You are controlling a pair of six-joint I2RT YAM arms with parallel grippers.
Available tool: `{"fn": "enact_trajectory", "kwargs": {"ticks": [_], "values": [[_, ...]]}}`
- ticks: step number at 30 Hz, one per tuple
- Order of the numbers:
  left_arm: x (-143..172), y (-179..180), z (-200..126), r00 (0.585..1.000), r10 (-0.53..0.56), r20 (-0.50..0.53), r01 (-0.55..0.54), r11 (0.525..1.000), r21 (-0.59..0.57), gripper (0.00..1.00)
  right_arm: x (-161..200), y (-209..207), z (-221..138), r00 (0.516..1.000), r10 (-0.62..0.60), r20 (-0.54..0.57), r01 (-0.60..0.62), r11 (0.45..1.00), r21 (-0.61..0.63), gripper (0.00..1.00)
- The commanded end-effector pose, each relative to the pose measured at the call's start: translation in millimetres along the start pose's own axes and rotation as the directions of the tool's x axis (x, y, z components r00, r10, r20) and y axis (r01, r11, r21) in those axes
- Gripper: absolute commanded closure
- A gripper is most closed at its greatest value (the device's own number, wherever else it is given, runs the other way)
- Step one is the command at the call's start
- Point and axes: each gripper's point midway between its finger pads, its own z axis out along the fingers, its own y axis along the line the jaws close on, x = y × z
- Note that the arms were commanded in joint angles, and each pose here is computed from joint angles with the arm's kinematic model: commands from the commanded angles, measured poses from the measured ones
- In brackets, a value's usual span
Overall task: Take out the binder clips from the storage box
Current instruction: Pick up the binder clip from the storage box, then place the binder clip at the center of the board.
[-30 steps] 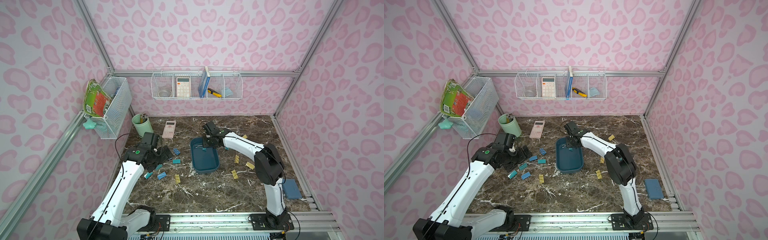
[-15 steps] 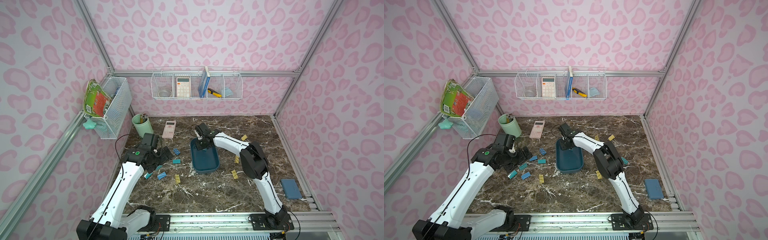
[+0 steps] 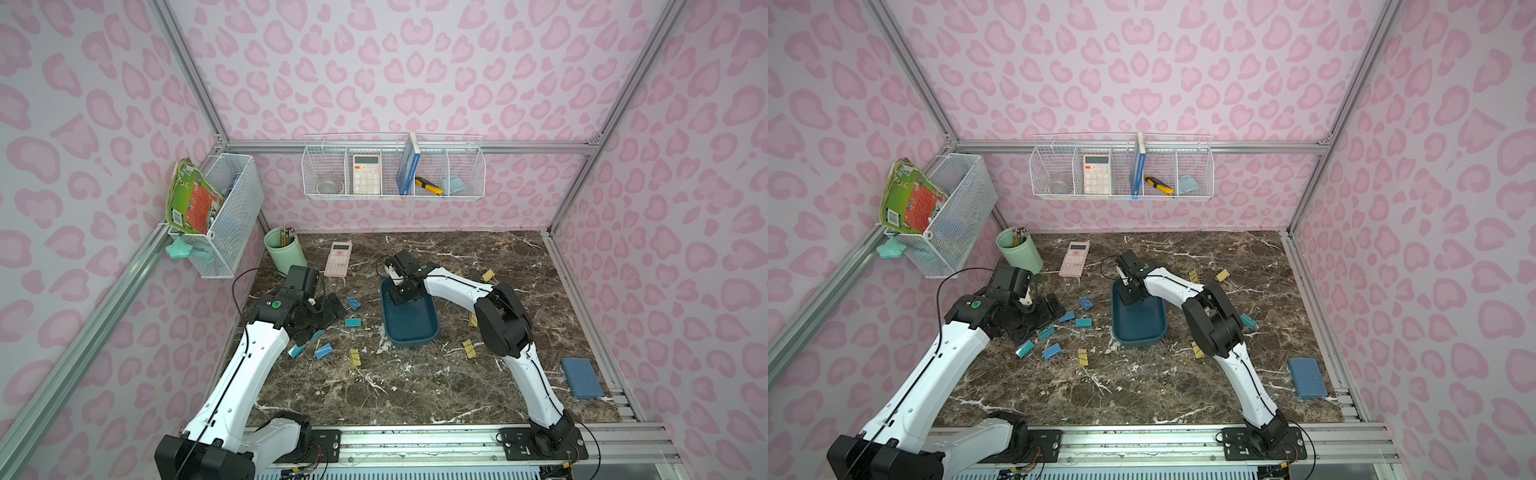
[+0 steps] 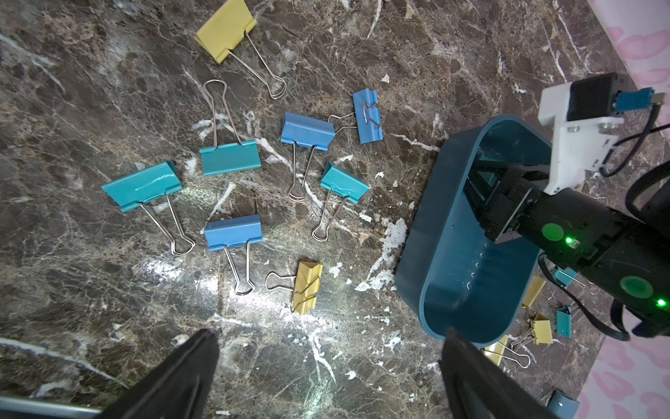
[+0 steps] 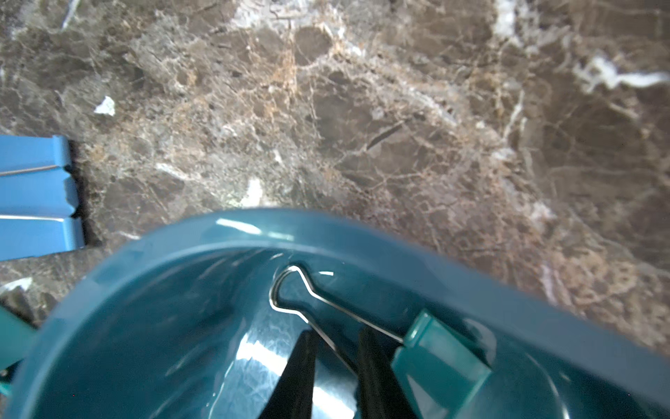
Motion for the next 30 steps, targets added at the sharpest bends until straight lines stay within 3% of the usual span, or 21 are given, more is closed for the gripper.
{"fn": "enact_trajectory", "kwargs": {"ticks": [1,4,13,20,26,30], "values": [[-2,-2,0,1.000,0.006,0.002,-0.006,1.000,0.005,0.01,25,-2,9,0.996,-0.015,-0.084,0.016,1.000,0.016,0.85],[-2,-2,0,1.000,0.006,0.000,-0.006,1.000,0.005,0.01,25,-3,9,0.996,-0.009,-0.083,0.011,1.000,0.022,1.00],[-3,-4,-1,1.000,0.006,0.006,-0.006,1.000,0.010,0.01,9,6,-20,0.999,0.022,-0.029,-0.022,1.000,0.007,1.00],[-7,-12,4,1.000,0.008,0.006,-0.008,0.999,0.040,0.01,-14,2,-99,0.990,0.081,0.114,-0.084,0.996,0.020,1.00],[-12,-23,11,1.000,0.016,-0.008,-0.015,0.998,0.063,0.01,10,-31,-148,0.967,0.192,0.164,-0.208,0.975,0.084,1.00],[-13,-30,16,0.999,0.027,-0.020,-0.025,0.997,0.070,0.01,52,-46,-161,0.949,0.276,0.152,-0.293,0.950,0.106,1.00]]}}
